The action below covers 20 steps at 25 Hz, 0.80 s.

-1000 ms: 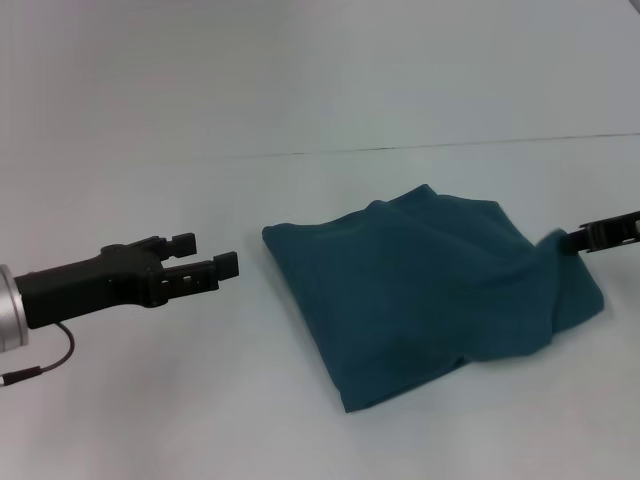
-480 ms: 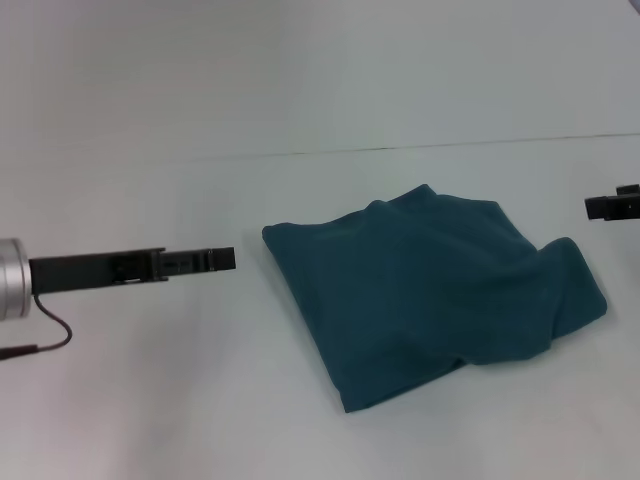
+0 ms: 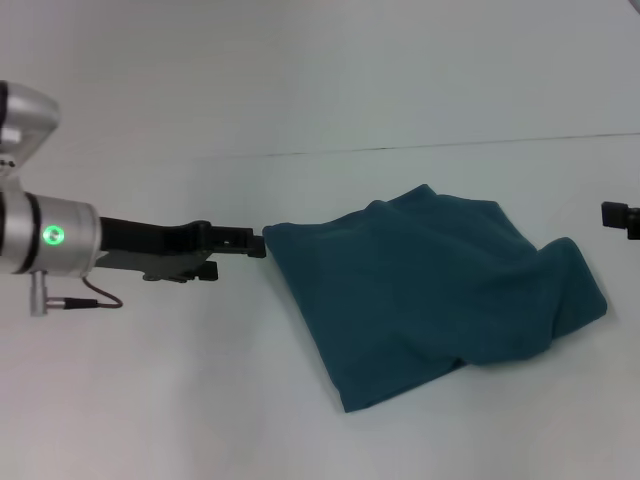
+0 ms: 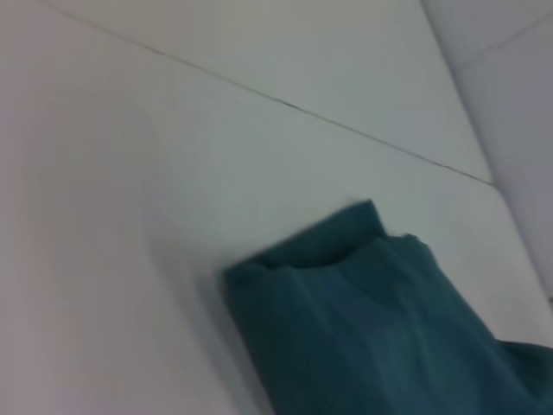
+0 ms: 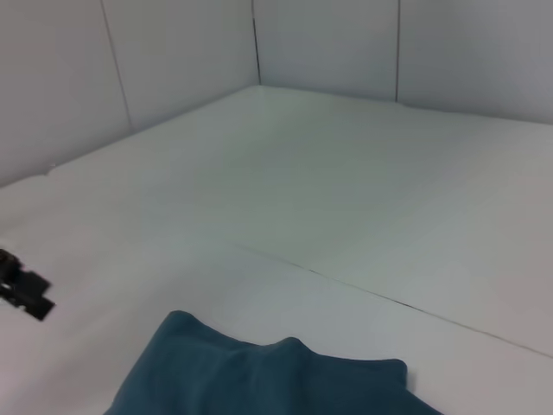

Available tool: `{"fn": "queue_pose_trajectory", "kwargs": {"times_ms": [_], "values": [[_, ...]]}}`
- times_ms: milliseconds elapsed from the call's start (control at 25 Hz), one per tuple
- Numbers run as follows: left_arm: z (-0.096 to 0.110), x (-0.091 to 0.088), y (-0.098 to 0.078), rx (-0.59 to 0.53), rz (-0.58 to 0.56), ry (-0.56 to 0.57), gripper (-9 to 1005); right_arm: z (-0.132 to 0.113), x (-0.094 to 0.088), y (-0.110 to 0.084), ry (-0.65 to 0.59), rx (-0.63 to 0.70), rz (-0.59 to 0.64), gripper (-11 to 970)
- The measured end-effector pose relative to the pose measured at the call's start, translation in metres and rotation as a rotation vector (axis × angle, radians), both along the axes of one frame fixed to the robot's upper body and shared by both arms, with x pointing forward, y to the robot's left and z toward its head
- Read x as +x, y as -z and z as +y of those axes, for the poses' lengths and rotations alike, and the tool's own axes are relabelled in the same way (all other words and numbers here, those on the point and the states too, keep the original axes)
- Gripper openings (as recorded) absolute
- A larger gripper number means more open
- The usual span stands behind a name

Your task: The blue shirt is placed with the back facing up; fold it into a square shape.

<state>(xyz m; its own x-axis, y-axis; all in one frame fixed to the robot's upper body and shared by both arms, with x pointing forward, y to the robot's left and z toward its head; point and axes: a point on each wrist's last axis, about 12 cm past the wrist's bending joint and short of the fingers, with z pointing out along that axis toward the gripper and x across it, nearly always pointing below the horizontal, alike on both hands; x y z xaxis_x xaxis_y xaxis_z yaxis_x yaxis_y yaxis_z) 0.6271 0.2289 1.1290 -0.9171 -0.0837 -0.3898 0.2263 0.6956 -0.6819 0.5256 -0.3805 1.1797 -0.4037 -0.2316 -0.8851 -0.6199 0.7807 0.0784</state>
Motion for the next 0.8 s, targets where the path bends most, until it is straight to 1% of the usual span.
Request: {"fn": "queue_pose_trajectory", "kwargs": {"times_ms": [160,280,360,520,800], "values": [[-0.017,0.009,0.010,0.092,-0.018,-0.019,920,-0.006,-0.007,0.000,0.010,0.027,-0.001,877],[-0.032,0.011,0.017,0.125,-0.024,-0.012,920,-0.007,-0.009,-0.002,0.014,0.049,-0.010,905],[-0.041,0.012,0.021,0.134,-0.018,-0.008,920,-0.006,-0.010,-0.005,0.008,0.062,-0.021,905],[-0.057,0.010,0.029,0.124,0.011,0.002,920,-0.003,-0.010,-0.008,-0.013,0.076,-0.034,906],[-0.086,0.002,0.032,0.086,0.041,0.037,921,0.000,-0.011,-0.010,-0.032,0.078,-0.039,905]]}}
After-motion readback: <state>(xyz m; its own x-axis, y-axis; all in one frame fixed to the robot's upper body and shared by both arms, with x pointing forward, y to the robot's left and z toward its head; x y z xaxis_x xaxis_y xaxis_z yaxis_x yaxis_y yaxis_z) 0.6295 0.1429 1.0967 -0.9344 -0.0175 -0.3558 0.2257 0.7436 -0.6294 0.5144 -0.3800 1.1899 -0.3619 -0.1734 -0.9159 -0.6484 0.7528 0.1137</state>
